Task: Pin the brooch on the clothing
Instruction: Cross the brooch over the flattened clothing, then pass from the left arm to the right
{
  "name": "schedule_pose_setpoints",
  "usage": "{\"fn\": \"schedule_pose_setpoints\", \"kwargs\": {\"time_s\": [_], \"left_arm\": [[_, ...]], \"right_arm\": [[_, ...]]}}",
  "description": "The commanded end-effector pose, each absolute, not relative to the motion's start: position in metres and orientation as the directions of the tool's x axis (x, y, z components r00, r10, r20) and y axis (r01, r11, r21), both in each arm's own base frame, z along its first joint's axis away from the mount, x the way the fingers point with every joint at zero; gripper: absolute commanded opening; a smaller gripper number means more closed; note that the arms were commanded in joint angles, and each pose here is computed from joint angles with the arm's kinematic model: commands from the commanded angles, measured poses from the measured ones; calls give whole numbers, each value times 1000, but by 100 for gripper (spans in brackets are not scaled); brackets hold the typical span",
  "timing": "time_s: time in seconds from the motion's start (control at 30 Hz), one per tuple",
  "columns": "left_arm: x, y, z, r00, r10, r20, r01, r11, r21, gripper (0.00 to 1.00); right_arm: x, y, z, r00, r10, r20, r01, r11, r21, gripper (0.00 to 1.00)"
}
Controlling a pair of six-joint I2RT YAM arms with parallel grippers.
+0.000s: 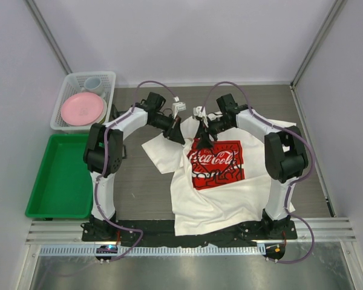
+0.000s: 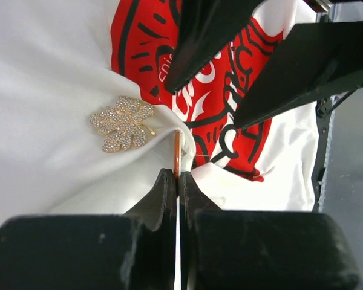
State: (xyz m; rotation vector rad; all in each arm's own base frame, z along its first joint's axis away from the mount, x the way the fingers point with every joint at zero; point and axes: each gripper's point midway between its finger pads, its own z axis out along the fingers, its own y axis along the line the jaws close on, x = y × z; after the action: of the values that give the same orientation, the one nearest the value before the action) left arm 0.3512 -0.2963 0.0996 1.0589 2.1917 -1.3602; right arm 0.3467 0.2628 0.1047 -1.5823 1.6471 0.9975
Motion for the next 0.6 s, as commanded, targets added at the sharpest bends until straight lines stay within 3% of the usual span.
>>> {"fn": "schedule_pose_setpoints", "kwargs": {"time_s": [0.0, 0.13, 0.27, 0.57], "left_arm": [[328, -295, 110, -568, 486, -664, 796, 120, -593, 0], [319, -297, 111, -511, 517, -686, 826, 75, -559, 0], [319, -297, 111, -503, 524, -687, 831, 73, -552, 0], [324, -300, 109, -499, 521, -692, 837, 85, -540, 0]], "right_arm": [[360, 275, 121, -59, -459, -886, -997, -24, 78, 61], [364, 281, 122, -70, -447, -892, -995, -30, 94, 58], [360, 288, 123, -92, -430, -898, -991, -52, 126, 42], [334, 287, 117, -110, -437, -893, -976, -121, 180, 40]]}}
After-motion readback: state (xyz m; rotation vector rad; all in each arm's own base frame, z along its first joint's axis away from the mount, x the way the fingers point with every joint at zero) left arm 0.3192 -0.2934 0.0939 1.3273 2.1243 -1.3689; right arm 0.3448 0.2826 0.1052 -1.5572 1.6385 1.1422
